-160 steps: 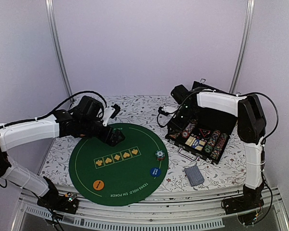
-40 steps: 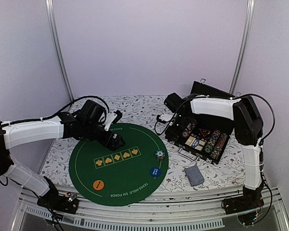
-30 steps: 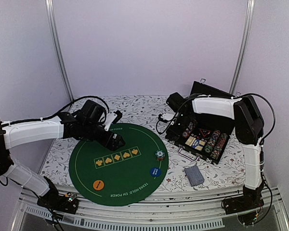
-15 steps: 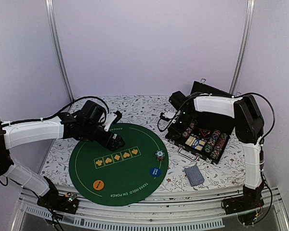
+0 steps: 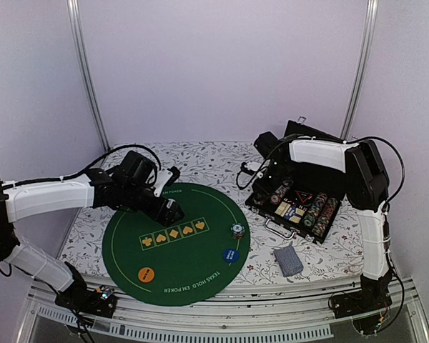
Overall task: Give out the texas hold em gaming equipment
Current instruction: Pick up the pile of poker chips from the chip case.
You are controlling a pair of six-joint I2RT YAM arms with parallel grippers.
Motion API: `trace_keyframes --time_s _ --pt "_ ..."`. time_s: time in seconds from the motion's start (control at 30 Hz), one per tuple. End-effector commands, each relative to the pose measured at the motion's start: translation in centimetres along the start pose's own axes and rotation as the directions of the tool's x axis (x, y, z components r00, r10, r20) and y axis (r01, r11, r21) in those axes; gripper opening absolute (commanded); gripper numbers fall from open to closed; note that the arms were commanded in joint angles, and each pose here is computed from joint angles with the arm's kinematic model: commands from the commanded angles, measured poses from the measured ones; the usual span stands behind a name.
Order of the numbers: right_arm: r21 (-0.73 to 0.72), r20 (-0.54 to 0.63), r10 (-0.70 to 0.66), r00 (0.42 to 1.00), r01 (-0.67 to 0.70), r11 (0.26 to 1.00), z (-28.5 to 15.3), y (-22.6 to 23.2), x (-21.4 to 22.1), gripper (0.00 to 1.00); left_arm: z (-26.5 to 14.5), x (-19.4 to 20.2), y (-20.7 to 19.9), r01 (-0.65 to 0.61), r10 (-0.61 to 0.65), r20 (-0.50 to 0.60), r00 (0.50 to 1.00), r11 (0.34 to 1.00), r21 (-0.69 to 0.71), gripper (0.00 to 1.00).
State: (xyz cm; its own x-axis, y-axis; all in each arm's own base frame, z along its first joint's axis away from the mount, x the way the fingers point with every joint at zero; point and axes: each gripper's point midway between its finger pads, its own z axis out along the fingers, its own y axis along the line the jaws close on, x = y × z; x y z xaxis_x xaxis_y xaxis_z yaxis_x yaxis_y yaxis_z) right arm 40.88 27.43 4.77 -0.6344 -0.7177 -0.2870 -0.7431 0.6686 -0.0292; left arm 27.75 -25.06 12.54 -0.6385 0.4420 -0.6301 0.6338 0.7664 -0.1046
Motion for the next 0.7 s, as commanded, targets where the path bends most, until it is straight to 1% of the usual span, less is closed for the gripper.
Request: trace_keyframes --time_s 0.0,0.1,0.17,0.27,0.37,0.5,0.53,0.6,0.67 --pt "0.045 -0.001 0.041 0.999 -0.041 0.998 0.8 -2.7 0.1 0.47 -0.5 0.1 0.6 0.002 -0.002 0.015 1.0 1.0 -0.016 0.97" --pt "0.026 0.011 0.049 0.999 -0.049 0.998 0.5 -2.5 0.0 0.49 -0.5 0.0 0.7 0.002 -0.002 0.017 1.0 1.0 -0.019 0.97" --pt "-0.009 -0.014 0.044 0.999 -0.044 0.999 1.3 -1.8 0.6 0.51 -0.5 0.0 0.7 0.001 -0.001 0.018 1.0 1.0 -0.017 0.97" --pt "-0.079 -0.045 0.034 0.998 -0.037 0.996 2.8 -0.4 1.6 0.5 -0.4 -0.1 0.6 -0.001 0.001 0.017 1.0 1.0 -0.017 0.97" --pt "-0.124 -0.049 0.011 0.999 -0.017 0.992 3.4 1.1 2.0 0.5 -0.4 -0.1 0.6 -0.003 0.003 0.017 1.0 1.0 -0.014 0.97" --pt "-0.113 -0.033 0.005 0.999 -0.009 0.994 3.6 1.2 1.6 0.51 -0.3 -0.2 0.7 -0.002 0.002 0.016 1.0 1.0 -0.015 0.97" --pt "-0.098 -0.029 0.009 1.0 -0.012 0.995 3.7 1.0 1.4 0.49 -0.3 -0.2 0.7 -0.002 0.003 0.016 1.0 1.0 -0.015 0.97" --pt "-0.066 -0.028 0.016 0.999 -0.018 0.998 3.7 0.3 1.0 0.38 -0.3 -0.3 0.6 -0.001 0.001 0.017 1.0 1.0 -0.012 0.97" --pt "-0.037 -0.029 0.03 0.999 -0.032 0.999 3.3 -0.2 0.6 0.29 -0.3 -0.3 0.7 -0.002 0.002 0.018 1.0 1.0 -0.016 0.97"
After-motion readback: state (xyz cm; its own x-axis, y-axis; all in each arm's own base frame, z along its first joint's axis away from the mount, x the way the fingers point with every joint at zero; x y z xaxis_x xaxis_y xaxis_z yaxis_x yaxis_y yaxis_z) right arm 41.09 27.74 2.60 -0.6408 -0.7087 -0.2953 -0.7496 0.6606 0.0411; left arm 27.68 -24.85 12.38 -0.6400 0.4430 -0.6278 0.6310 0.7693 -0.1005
